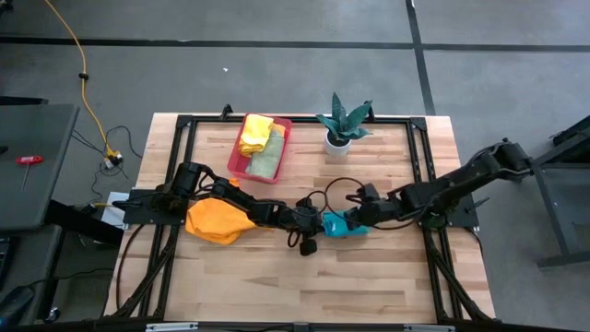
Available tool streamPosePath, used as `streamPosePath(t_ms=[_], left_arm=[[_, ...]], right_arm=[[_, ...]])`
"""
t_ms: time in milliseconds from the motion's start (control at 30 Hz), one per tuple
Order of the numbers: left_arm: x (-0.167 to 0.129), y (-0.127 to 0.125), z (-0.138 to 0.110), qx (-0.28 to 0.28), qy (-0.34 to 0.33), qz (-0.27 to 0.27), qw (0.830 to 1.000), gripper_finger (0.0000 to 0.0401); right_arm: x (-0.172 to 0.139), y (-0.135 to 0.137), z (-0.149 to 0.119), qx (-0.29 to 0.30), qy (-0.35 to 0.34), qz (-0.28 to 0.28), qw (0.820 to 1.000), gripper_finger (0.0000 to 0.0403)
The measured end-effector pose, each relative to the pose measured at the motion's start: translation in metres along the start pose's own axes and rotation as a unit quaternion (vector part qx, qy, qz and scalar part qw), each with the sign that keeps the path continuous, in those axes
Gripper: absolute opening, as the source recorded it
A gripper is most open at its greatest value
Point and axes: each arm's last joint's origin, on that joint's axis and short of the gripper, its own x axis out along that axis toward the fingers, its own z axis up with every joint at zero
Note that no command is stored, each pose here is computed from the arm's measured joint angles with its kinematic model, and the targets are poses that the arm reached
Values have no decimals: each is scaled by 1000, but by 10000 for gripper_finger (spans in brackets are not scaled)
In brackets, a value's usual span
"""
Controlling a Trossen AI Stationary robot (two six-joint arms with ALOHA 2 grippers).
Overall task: Fold microfiber towels
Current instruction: Fold the blue microfiber cloth
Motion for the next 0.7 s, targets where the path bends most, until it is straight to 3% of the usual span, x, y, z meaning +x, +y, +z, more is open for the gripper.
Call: streamPosePath(t_ms=[67,133,367,700], left_arm=[[0,0,0,0,0,0,1000,0],[0,0,0,0,0,0,1000,0],[0,0,0,0,0,0,1000,0],[0,0,0,-1,0,0,1000,0]], right_arm=[[7,0,-2,-16,0,-14,1000,40],[17,3,-4,-45,-10,-13,999,14],[55,10,-11,-93,-20,-6,995,3],[91,13,-22,-98,-2,14,995,3]])
